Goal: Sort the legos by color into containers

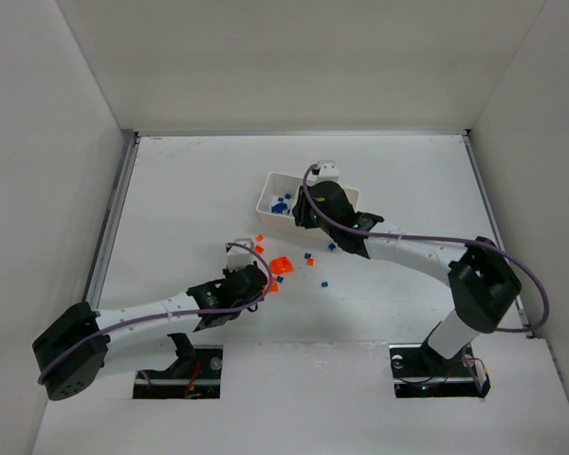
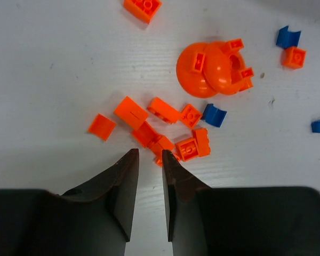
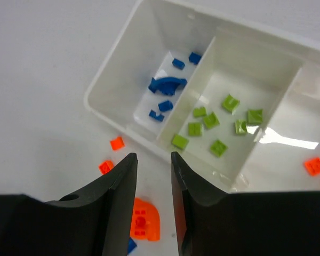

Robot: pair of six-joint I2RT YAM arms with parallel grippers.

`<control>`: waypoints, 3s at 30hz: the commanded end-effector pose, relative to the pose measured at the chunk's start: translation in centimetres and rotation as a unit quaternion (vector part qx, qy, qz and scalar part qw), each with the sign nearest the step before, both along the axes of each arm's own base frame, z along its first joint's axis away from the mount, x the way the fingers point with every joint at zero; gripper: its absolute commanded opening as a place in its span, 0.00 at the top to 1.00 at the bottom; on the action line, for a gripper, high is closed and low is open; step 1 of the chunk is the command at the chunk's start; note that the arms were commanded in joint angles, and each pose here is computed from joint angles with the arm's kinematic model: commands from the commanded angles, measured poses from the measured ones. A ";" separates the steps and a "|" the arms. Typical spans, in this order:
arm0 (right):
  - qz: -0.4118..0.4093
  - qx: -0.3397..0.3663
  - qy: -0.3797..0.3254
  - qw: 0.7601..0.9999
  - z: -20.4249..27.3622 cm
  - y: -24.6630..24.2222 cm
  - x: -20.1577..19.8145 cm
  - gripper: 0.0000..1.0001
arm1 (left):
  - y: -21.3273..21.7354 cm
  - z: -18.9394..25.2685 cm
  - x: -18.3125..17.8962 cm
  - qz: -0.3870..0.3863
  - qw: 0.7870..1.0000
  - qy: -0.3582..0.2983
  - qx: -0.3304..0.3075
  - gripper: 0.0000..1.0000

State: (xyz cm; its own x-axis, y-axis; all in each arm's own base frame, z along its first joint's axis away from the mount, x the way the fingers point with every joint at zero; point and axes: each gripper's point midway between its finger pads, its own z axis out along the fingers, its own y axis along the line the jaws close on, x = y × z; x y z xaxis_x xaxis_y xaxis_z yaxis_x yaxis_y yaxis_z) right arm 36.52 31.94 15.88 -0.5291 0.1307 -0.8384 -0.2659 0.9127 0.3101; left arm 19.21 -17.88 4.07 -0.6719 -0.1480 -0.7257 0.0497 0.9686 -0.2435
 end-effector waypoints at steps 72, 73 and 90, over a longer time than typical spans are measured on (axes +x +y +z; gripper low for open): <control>0.029 -0.080 0.071 0.994 -7.7 -4.7 -13.5 0.84 | -0.3 0.9 2.6 0.009 1.000 -0.017 -0.002 0.76; 0.037 -0.076 0.060 0.995 -6.8 -4.0 -13.1 0.84 | -0.2 0.7 2.6 0.012 1.000 -0.017 -0.001 0.76; 0.025 -0.011 -0.027 0.999 1.7 3.7 3.1 0.83 | 1.6 1.1 3.3 0.051 0.998 -0.041 -0.020 0.60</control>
State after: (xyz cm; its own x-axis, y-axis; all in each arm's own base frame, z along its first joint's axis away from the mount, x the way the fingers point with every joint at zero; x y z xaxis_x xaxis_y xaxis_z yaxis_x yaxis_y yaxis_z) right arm 37.00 34.47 16.61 -0.5179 0.0740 -0.8522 -0.3053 0.9147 0.2650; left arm 22.11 -16.48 4.80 -0.6177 -0.2124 -0.7572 -0.0105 0.9650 -0.2621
